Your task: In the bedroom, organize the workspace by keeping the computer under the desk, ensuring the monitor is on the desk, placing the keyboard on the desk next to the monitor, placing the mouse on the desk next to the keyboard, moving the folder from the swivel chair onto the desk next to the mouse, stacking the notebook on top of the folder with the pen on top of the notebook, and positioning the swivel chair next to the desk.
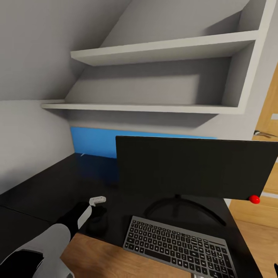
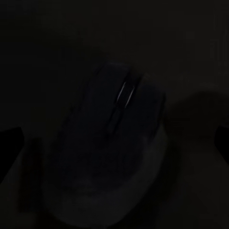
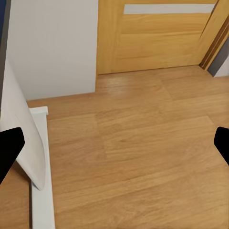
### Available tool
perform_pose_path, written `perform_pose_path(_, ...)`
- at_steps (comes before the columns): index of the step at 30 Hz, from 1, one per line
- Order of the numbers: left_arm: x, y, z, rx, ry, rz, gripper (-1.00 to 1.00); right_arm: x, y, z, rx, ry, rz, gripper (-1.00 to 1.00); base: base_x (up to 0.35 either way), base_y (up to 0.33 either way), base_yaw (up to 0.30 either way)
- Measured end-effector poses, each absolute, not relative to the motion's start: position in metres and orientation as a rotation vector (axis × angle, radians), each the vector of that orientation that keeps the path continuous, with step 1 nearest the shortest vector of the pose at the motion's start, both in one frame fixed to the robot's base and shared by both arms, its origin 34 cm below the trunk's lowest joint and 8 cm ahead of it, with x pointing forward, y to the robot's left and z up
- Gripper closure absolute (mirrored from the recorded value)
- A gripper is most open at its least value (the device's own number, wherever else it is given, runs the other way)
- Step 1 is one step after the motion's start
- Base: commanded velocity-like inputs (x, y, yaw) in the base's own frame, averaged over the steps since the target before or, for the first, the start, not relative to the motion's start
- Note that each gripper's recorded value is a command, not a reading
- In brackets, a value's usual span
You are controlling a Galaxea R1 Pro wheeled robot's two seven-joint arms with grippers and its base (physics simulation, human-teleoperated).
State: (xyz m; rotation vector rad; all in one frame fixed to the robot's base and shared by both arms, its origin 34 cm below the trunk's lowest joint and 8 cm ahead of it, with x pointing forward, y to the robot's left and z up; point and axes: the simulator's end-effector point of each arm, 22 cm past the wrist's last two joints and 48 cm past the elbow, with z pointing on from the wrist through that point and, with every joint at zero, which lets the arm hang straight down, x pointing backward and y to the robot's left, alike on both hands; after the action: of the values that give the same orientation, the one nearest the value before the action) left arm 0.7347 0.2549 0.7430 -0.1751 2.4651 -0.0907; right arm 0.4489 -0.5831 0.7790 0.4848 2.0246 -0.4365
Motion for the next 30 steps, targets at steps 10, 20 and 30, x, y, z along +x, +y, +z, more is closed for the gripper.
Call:
perform_pose_path(10, 0.7354, 0.2573, 0.7352, -0.166, 2.457, -0.080, -1.00, 0.4481, -0.5831, 0.7687, 0.485, 2.024, -0.437, -1.00, 0.000, 0.000, 0.000)
perform_pose_path(20, 0.7350, 0.2596, 0.7356, -0.189, 2.459, -0.082, -1.00, 0.4482, -0.5834, 0.7693, 0.482, 2.023, -0.439, -1.00, 0.000, 0.000, 0.000)
perform_pose_path(30, 0.7350, 0.2606, 0.7356, -0.203, 2.465, -0.082, 1.00, 0.4485, -0.5827, 0.7697, 0.482, 2.022, -0.436, -1.00, 0.000, 0.000, 0.000)
